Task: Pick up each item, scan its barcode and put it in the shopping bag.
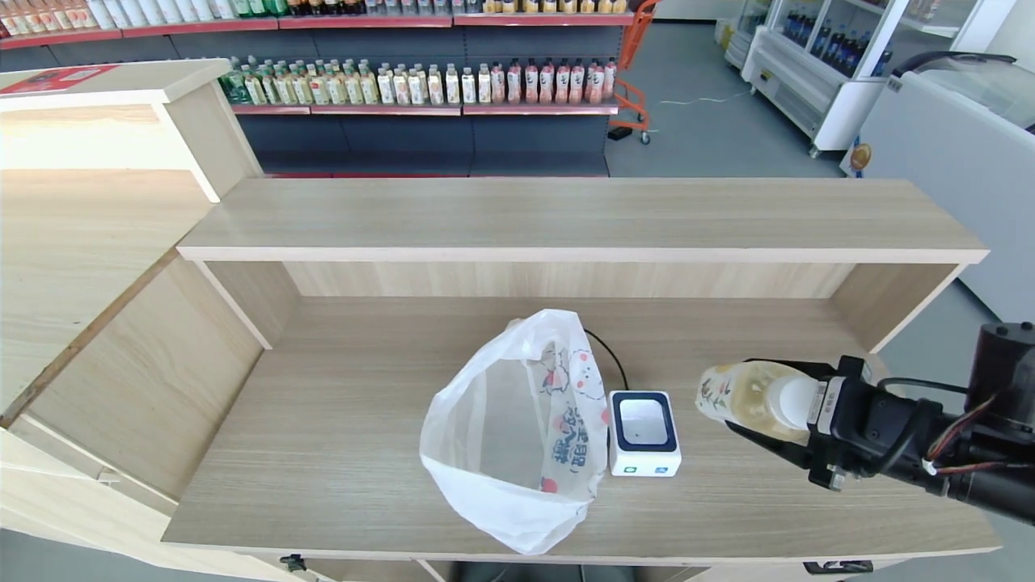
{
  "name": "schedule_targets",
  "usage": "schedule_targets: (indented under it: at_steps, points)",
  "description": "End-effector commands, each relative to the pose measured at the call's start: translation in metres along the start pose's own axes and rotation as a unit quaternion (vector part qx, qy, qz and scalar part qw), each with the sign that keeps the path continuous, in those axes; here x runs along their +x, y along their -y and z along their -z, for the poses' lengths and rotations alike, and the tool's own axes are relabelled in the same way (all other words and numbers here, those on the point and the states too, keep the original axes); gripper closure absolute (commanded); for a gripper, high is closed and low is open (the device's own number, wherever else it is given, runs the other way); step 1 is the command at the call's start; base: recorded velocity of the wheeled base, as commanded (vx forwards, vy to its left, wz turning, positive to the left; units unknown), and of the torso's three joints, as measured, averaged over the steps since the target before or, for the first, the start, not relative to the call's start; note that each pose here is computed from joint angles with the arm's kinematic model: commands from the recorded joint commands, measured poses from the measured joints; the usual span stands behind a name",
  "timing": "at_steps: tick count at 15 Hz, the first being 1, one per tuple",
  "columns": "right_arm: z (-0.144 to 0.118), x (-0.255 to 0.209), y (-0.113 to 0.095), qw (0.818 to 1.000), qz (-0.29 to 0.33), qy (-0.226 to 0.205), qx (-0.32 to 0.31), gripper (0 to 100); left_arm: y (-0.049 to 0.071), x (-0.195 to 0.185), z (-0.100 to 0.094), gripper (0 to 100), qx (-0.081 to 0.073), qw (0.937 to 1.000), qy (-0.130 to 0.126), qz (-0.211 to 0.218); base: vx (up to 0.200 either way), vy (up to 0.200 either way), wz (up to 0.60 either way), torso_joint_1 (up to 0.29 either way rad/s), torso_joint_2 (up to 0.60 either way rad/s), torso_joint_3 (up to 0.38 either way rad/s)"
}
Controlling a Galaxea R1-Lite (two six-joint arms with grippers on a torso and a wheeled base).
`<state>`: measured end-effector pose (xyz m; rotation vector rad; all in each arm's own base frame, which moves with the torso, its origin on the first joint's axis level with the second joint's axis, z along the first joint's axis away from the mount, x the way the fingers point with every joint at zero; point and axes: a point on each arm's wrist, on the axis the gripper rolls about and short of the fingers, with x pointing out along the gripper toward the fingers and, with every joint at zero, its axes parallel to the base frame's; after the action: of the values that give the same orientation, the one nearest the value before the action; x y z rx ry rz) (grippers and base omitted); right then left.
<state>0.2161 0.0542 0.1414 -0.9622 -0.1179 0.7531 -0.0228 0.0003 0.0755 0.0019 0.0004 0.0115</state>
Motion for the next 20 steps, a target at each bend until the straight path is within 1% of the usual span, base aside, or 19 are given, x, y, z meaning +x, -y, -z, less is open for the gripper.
schedule_targets:
  at_steps: [1, 3, 6, 8, 11, 15, 20]
  points:
    - [0.024, 0.016, 0.002, 1.000, -0.029, -0.003, -0.002, 100, 0.000, 0.000, 0.000, 0, 0.001, 1.0000, 0.000, 0.000, 0.000, 0.000, 0.00, 0.000, 0.00, 0.000]
    - [0.046, 0.023, 0.005, 0.999, -0.041, -0.010, -0.014, 100, 0.000, 0.000, 0.000, 0, -0.001, 1.0000, 0.000, 0.000, 0.000, 0.000, 0.00, 0.000, 0.00, 0.000]
    - [0.071, 0.030, 0.004, 0.999, -0.050, -0.020, -0.010, 100, 0.000, 0.000, 0.000, 0, -0.001, 1.0000, 0.000, 0.000, 0.000, 0.000, 0.00, 0.000, 0.00, 0.000]
    - [0.081, 0.040, 0.003, 0.999, -0.050, -0.005, -0.012, 100, 0.000, 0.000, 0.000, 0, -0.001, 1.0000, 0.000, 0.000, 0.000, 0.000, 0.00, 0.000, 0.00, 0.000]
    - [0.091, 0.052, 0.000, 0.999, -0.049, 0.003, -0.014, 100, 0.000, 0.000, 0.000, 0, -0.001, 1.0000, 0.000, 0.000, 0.000, 0.000, 0.00, 0.000, 0.00, 0.000]
    - [0.098, 0.059, -0.006, 0.998, -0.063, 0.008, -0.007, 100, 0.000, 0.000, 0.000, 0, -0.001, 1.0000, 0.000, 0.000, 0.000, 0.000, 0.00, 0.000, 0.00, 0.000]
    - [0.111, 0.075, -0.007, 0.998, -0.050, 0.016, -0.018, 100, 0.000, 0.000, 0.000, 0, -0.001, 1.0000, 0.000, 0.000, 0.000, 0.000, 0.00, 0.000, 0.00, 0.000]
